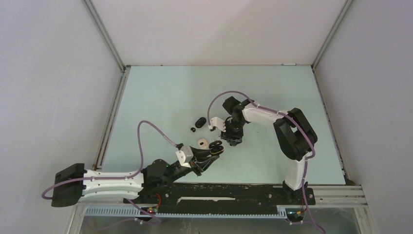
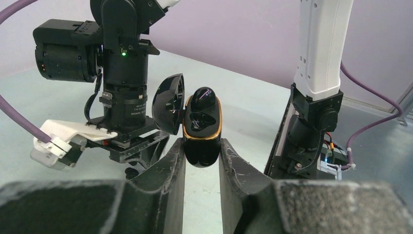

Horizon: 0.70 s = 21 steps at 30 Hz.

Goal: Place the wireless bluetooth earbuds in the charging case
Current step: Adjust the earbud at the center of the board, then pick up the earbud from the center of the board.

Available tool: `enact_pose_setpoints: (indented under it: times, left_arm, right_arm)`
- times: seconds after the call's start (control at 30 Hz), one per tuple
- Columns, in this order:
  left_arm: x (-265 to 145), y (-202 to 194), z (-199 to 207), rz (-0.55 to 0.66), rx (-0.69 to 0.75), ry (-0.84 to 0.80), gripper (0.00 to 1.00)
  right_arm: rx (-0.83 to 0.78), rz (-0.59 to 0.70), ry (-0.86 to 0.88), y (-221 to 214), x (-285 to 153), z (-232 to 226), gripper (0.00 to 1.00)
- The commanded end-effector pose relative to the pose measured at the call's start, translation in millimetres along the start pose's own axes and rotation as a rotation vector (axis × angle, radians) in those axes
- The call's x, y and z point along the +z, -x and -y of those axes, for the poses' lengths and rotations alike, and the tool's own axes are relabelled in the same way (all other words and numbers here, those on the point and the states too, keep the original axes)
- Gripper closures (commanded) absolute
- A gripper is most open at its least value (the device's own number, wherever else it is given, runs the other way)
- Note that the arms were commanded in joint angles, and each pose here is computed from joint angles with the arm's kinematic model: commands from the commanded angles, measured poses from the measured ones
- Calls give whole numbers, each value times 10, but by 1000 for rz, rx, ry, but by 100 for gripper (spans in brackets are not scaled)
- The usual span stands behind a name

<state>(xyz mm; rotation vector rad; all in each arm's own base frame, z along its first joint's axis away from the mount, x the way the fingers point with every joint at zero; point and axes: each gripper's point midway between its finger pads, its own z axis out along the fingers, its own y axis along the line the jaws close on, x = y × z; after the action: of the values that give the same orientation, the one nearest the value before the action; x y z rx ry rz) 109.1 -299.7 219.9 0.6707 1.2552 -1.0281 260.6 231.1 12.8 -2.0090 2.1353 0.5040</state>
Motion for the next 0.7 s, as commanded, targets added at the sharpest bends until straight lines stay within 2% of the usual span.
enact_pose_setpoints:
  times: [0.0,0.33,0.67]
  left_arm:
    - [12,159,35,51,-21,-10,100]
    - [4,153,23,51,-25,-5,100]
    - [-20,167,4,60,-34,6,100]
  right_arm:
    - [-111,54,64,149,-163,-188,52]
    - [-136,96,111,223,-206,-316,52]
    - [112,110,16,297,-156,-132,64]
